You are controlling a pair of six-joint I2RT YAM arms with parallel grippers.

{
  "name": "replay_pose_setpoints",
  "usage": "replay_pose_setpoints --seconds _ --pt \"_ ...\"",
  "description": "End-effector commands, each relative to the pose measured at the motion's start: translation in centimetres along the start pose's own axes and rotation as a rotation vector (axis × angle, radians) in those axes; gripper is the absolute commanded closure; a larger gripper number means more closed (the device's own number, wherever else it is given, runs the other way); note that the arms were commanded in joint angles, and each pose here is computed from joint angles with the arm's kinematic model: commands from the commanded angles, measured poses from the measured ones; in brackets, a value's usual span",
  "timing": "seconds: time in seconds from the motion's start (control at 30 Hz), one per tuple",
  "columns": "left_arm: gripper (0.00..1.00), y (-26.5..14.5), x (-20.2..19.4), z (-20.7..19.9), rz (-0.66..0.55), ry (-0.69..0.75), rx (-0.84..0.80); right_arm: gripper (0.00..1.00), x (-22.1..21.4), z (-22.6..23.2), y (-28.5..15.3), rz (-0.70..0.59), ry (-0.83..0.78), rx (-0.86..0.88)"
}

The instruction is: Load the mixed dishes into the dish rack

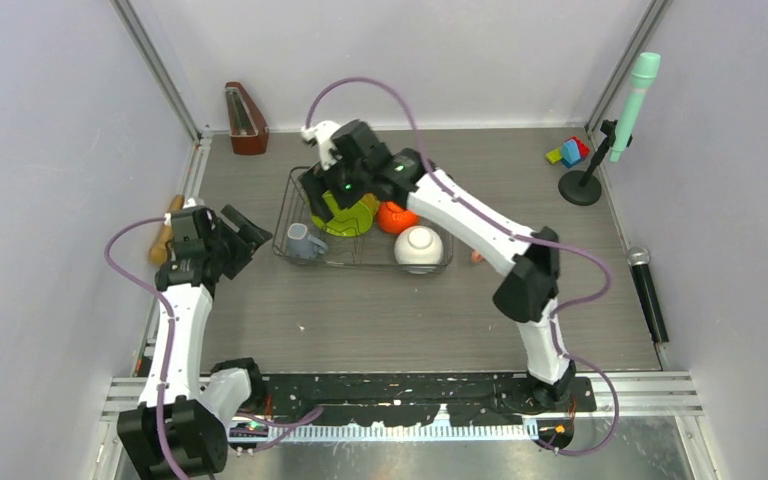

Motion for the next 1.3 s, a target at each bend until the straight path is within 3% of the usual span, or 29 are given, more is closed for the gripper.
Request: replay_pose_setpoints --seconds 0.0,0.23,0.4,0.5,0.6,0.77,1.27 --pt "0.27 -1.8 1.5 -4.0 -0.078 0.111 -0.133 0.12 1.7 -4.7 -7.7 -0.105 0.257 -0.220" --pt "0.26 -2.5 -1.3 -7.9 -0.020 0.283 -0.316 0.13 -5.8 -14.4 -15.5 -0.089 0.565 -0.575" --pt "0.26 -2.9 -1.9 -8.4 -0.036 0.335 -0.374 0.10 -10.6 -18.7 -21.7 -0.193 0.804 -0.900" --pt "0.26 -3.5 -2.0 -8.6 -0.042 0.347 -0.405 0.16 -14.3 -20.4 -23.9 -0.187 0.955 -1.032" --pt "0.26 -3.8 -2.4 -8.8 -0.039 0.351 -0.431 0.24 -16.4 -21.2 -24.8 -0.191 1.062 -1.050" --pt "0.26 -4.1 -3.2 -9.1 -0.015 0.350 -0.463 0.26 -19.1 -22.1 -23.4 -0.170 1.191 -1.042" --pt "0.26 -5.1 -5.9 -11.2 0.072 0.414 -0.551 0.42 -24.5 -22.9 -18.4 -0.099 1.315 -1.001"
Point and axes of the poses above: each gripper's point midway between its finger pads, its own y axis out along the fingers, its own z axis along the line the jaws close on, x = y × z, the point moved 4 cm from there along -y, back along the fingers, and after that the axes turned 4 degrees about y, right-handed, at the moved point
